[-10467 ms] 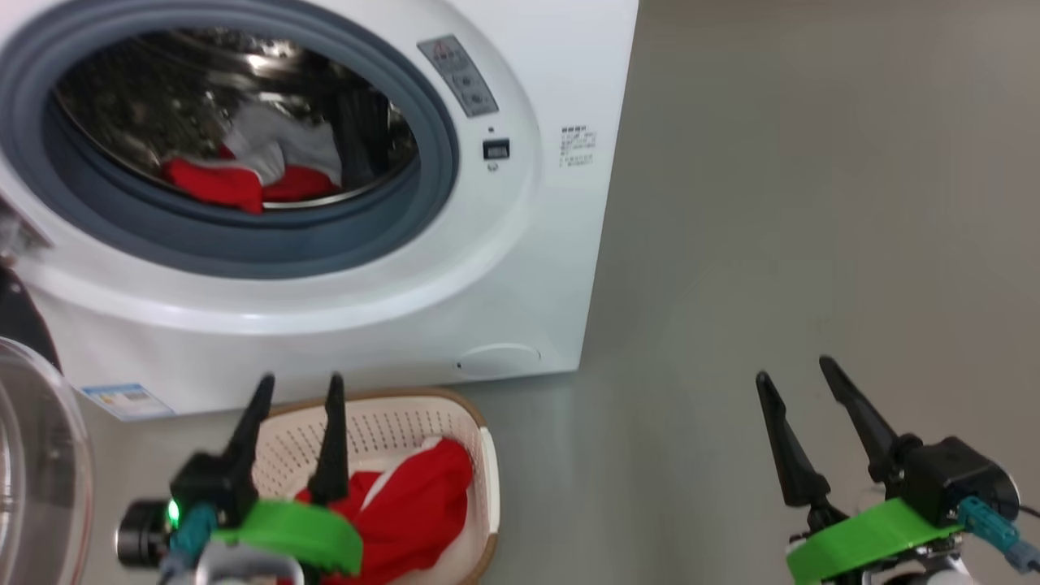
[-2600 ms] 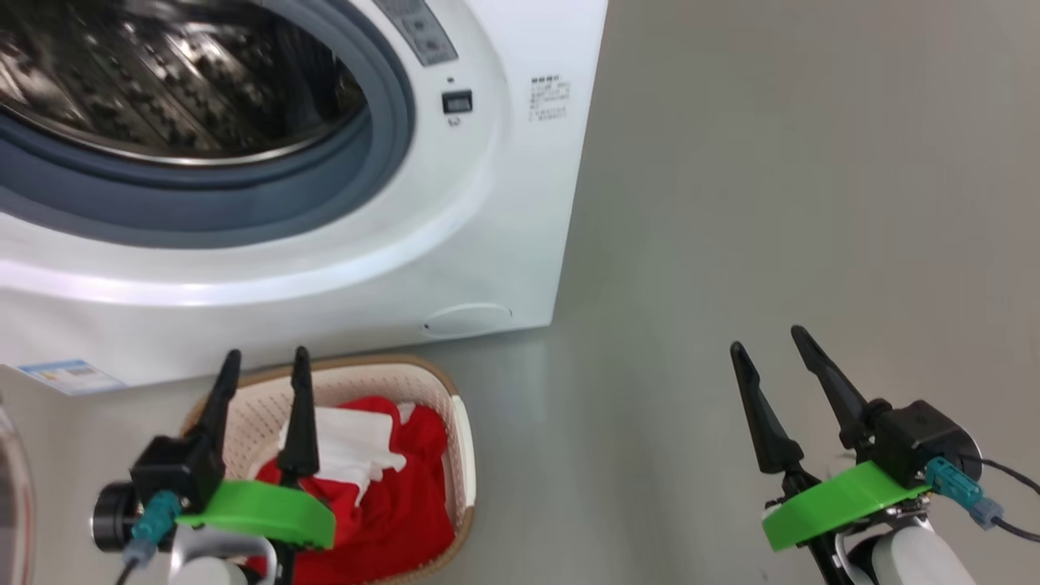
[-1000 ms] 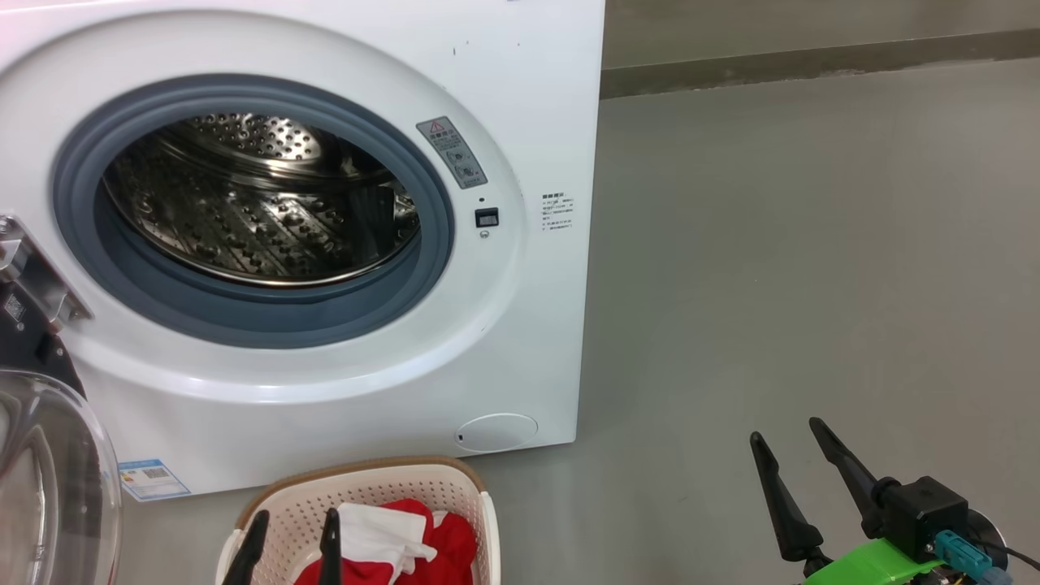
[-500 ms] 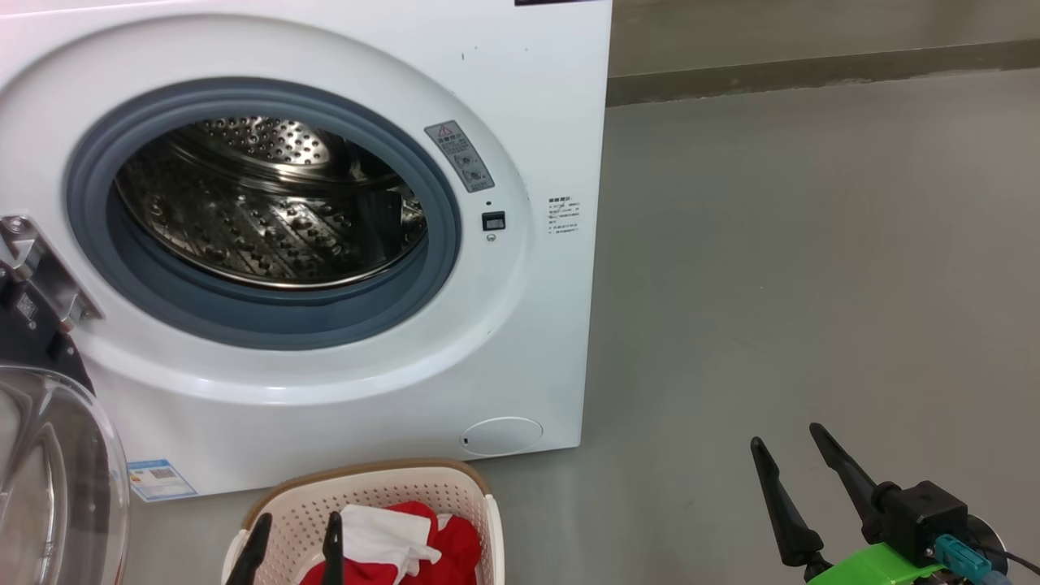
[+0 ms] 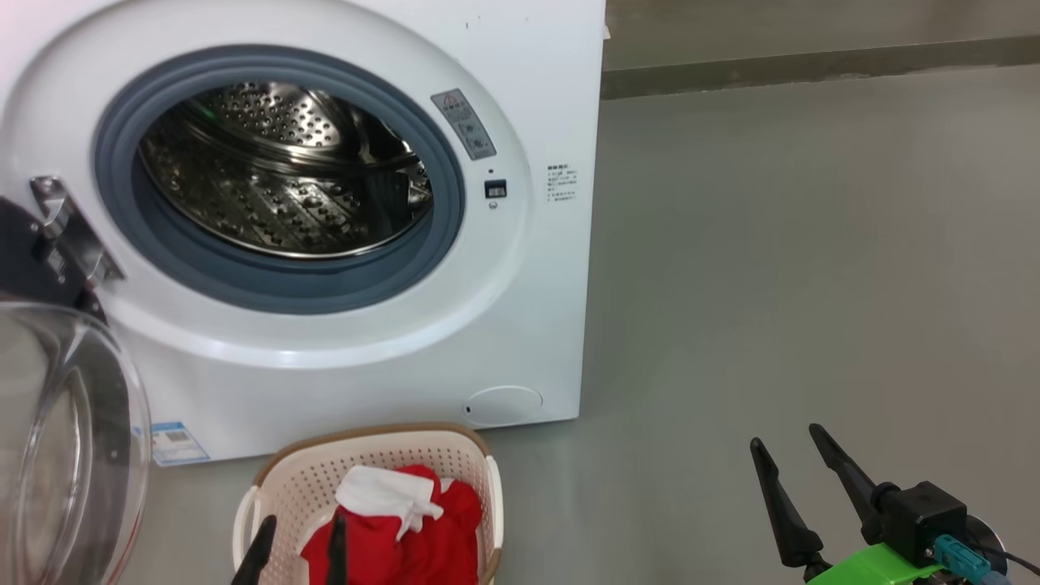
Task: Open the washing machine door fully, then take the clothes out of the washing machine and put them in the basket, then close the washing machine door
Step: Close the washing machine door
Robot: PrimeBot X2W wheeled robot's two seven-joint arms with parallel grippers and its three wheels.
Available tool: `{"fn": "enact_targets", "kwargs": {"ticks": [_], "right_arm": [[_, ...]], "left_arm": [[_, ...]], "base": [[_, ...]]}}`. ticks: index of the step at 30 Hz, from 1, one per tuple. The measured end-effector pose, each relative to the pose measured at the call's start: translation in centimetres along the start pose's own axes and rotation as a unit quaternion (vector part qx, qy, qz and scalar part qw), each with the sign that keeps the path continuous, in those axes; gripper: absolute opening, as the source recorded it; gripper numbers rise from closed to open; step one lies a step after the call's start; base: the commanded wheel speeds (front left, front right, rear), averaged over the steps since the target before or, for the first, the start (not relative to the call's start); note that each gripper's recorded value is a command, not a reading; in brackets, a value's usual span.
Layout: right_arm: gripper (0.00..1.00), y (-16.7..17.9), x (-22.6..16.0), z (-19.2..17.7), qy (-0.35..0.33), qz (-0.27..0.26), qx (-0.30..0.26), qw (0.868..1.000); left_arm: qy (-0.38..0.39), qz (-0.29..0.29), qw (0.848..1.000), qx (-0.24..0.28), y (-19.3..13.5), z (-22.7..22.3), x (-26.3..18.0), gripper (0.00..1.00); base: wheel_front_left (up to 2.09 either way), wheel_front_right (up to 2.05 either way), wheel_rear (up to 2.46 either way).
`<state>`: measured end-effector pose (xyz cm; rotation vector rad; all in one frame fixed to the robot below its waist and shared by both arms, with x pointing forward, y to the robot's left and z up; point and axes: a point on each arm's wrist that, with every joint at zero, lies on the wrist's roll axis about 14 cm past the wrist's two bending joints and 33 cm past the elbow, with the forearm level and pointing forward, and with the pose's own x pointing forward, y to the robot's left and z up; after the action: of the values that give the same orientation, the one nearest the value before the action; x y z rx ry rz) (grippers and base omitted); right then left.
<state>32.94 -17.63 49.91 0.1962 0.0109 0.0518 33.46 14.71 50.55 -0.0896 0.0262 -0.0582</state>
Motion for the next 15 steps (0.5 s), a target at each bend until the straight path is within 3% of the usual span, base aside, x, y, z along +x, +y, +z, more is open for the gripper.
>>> {"fn": "enact_targets", "kwargs": {"ticks": [7, 15], "right_arm": [[1.0, 0.0, 0.02, -0.06, 0.001, 0.0, 0.0, 1.0], [1.0, -0.1, -0.01, -0.23, 0.004, -0.002, 0.001, 1.0]], "left_arm": [[-0.001, 0.0, 1.0, 0.002, 0.12, -0.01, 0.0, 1.0], [-0.002, 0.005, 1.0, 0.001, 0.39, -0.05, 0.07, 1.0]], "base": [[-1.09, 1.09, 0.0], [-0.17, 0.17, 0.0]]}}
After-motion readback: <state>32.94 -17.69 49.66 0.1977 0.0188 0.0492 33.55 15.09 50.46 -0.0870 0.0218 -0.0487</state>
